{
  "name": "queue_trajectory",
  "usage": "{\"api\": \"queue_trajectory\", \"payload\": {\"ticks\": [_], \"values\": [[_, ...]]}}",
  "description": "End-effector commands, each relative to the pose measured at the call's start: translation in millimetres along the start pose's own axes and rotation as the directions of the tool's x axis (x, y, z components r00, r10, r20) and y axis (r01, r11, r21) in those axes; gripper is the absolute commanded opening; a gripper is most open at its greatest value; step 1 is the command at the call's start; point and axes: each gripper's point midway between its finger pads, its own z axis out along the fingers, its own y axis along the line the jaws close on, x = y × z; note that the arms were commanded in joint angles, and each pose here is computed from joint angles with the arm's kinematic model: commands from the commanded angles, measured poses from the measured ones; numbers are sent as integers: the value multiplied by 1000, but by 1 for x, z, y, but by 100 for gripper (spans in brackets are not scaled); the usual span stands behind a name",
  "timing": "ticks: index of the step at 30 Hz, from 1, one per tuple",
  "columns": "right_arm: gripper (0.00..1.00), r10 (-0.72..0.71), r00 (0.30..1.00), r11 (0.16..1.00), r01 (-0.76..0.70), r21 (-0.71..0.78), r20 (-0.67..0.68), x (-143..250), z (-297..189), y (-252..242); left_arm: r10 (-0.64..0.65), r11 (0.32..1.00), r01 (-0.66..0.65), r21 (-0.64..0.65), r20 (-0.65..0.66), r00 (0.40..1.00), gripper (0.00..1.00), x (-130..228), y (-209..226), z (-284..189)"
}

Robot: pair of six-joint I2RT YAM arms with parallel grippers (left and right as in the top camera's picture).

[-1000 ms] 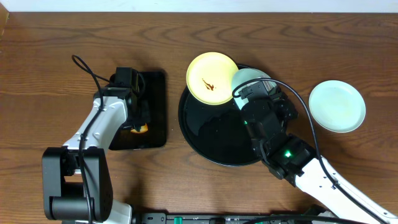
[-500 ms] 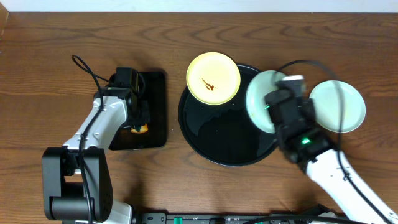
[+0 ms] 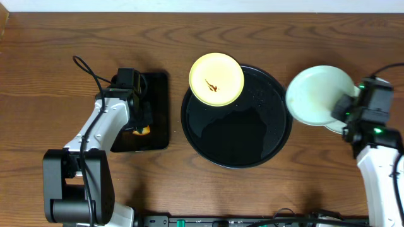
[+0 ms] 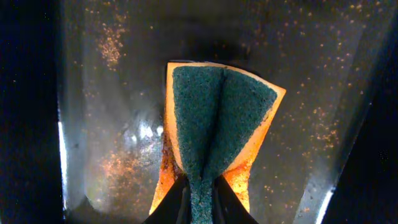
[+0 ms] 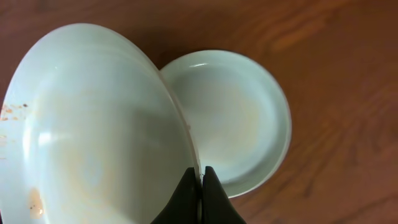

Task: Clean dirty plates on tray and stack at the side
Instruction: 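Stack the green plate onto the cleaned green plate, release, then move the right gripper to the yellow plate and grip its rim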

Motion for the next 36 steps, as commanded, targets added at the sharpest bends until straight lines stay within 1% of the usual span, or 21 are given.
{"api": "queue_trajectory", "payload": {"ticks": [1,5,9,16,18,21,22,23,25,27,28,29,30,31,32,36], "values": [[1,132,991,991,-132,5,12,-14,3,-22,-1,1000,1,-14,9,1000,12,1,2,-2],[1,265,964,961,-264,78,3,-14,19,-54,-1,1000,1,-13,9,1000,12,1,2,-2],[1,338,941,935,-335,119,-6,-10,35,-71,-1,1000,1,-13,9,1000,12,1,2,-2],[1,345,939,929,-341,144,-2,-10,59,-77,-1,1000,1,-14,6,1000,12,1,3,-2],[7,344,939,928,-340,155,5,-11,61,-79,-1,1000,1,-14,6,1000,12,2,3,-2],[26,344,939,928,-342,146,14,-13,61,-78,-1,1000,1,-14,6,1000,12,2,3,-2],[37,345,939,929,-344,135,17,-15,62,-77,-1,1000,1,-14,6,1000,12,2,3,-2],[45,345,939,932,-344,114,14,-16,62,-73,-1,1000,1,-14,6,1000,12,2,3,-2],[46,334,942,942,-334,36,-9,-18,62,-58,0,1000,1,-14,6,1000,12,2,3,-2],[47,316,947,942,-319,-99,-50,-21,60,-33,0,1000,1,-15,5,1000,12,2,3,-2],[47,301,950,930,-311,-194,-82,-21,57,-14,0,1000,0,-15,5,1000,12,2,3,-2],[44,270,958,921,-287,-265,-100,-20,54,1,0,1000,0,-15,5,1000,12,2,3,-2],[38,217,968,900,-247,-359,-122,-18,48,22,-1,1000,1,-15,5,1000,12,2,3,-2],[38,188,972,881,-229,-415,-139,-15,43,36,-1,1000,1,-14,5,1000,12,2,3,-2],[38,128,980,851,-189,-490,-155,-10,36,56,-1,1000,1,-14,6,1000,12,2,3,-2],[43,-35,983,804,-78,-590,-179,14,19,100,0,1000,0,-15,2,1000,12,3,3,-2]]}}
